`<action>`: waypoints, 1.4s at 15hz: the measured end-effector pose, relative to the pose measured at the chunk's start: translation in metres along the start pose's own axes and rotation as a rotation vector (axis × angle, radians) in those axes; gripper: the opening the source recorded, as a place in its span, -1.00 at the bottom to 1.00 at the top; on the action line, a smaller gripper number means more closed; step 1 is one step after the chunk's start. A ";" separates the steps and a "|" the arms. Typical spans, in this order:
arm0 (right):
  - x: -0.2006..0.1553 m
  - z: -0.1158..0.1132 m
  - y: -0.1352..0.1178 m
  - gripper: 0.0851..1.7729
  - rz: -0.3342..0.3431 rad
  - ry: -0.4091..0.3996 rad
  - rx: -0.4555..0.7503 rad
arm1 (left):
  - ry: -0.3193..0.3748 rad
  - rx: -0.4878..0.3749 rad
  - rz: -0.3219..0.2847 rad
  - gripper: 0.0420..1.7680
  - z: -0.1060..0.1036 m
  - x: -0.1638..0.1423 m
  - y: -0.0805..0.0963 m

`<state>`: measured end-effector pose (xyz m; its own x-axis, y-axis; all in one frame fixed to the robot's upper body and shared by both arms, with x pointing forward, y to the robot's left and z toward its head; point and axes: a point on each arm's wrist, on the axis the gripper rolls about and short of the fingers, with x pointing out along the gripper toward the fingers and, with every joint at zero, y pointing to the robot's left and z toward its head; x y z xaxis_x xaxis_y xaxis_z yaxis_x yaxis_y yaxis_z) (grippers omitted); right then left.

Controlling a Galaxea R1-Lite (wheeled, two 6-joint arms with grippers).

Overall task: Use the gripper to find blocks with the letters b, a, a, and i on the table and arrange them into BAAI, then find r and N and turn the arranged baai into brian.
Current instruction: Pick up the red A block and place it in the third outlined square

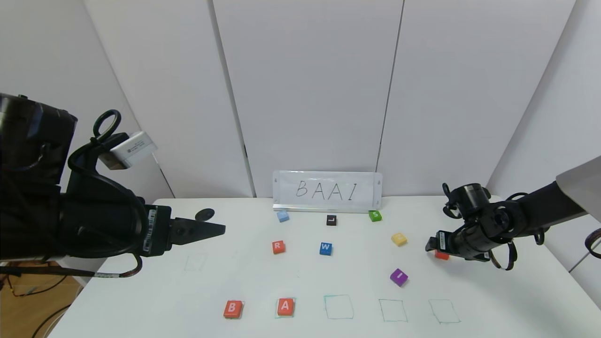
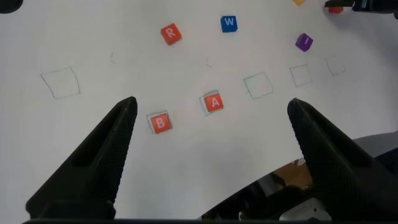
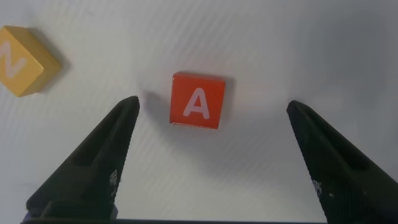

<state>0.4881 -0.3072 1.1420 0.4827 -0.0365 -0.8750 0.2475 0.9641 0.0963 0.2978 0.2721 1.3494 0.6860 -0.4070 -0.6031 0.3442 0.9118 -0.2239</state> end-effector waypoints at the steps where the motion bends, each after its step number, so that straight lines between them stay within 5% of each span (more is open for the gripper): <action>1: 0.001 0.000 0.000 0.93 -0.001 0.001 -0.001 | 0.003 0.002 -0.001 0.94 0.000 0.001 0.000; 4: 0.002 0.000 0.000 0.93 -0.005 0.001 -0.018 | 0.010 0.006 -0.004 0.94 -0.002 0.002 -0.002; 11: 0.002 0.000 0.002 -0.17 -0.005 -0.001 -0.034 | 0.023 0.013 -0.013 0.94 -0.004 0.005 -0.004; 12: 0.002 0.000 0.003 -0.46 -0.005 -0.001 -0.034 | 0.026 0.013 -0.013 0.94 -0.004 0.006 -0.004; 21: 0.000 -0.001 0.003 -0.47 -0.005 0.003 -0.037 | 0.032 0.019 -0.014 0.94 -0.005 0.007 -0.004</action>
<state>0.4880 -0.3036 1.1415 0.4790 -0.0404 -0.8769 0.2186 0.9730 0.0746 0.2982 0.2657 1.3427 0.6604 -0.4177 -0.6241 0.3662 0.9046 -0.2180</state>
